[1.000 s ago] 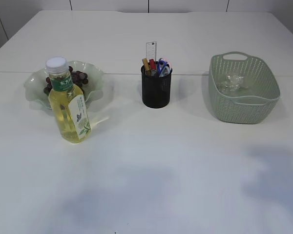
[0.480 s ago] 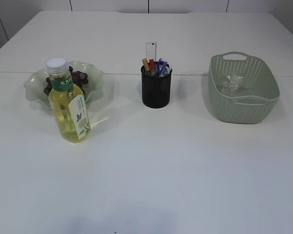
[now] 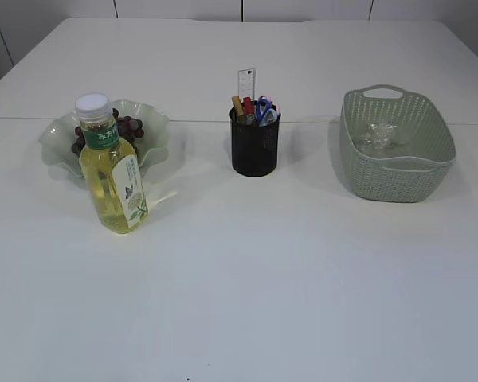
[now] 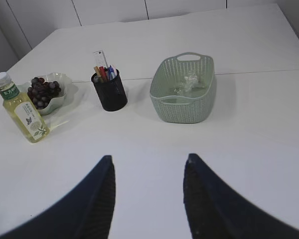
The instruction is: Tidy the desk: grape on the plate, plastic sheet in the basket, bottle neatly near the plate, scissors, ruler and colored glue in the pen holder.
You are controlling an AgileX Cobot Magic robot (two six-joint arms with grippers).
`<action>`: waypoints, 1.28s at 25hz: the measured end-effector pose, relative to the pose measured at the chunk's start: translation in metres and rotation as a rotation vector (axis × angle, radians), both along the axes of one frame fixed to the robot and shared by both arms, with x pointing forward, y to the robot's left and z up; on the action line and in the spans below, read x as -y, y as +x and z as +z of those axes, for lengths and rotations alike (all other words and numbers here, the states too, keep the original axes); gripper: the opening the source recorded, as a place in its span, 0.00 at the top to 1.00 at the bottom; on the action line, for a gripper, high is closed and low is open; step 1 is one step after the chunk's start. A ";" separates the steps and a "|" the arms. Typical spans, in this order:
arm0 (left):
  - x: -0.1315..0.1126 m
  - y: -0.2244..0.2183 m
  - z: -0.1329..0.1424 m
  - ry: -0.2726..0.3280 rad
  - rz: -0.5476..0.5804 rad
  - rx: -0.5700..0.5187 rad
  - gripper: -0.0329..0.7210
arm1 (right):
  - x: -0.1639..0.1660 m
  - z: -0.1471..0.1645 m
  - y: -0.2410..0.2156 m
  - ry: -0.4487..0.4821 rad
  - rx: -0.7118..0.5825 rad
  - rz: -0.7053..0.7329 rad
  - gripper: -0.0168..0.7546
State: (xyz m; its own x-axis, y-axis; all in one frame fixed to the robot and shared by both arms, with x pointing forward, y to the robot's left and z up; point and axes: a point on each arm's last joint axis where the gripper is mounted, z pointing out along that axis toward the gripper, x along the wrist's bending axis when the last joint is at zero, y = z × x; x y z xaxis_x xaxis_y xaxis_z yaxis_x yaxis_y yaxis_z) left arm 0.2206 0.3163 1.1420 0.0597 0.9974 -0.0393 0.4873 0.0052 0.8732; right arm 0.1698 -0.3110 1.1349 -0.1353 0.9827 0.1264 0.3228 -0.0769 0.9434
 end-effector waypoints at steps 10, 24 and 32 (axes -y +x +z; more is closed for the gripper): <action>-0.010 -0.036 -0.006 -0.010 0.013 0.148 0.47 | -0.005 -0.034 0.013 -0.006 -0.094 0.021 0.50; -0.001 -0.011 -0.066 0.016 -0.021 -0.037 0.47 | -0.008 -0.056 0.028 -0.058 -0.182 0.043 0.50; 0.008 0.007 -0.083 0.003 -0.084 -0.018 0.47 | -0.004 -0.072 0.038 -0.147 -0.230 0.019 0.50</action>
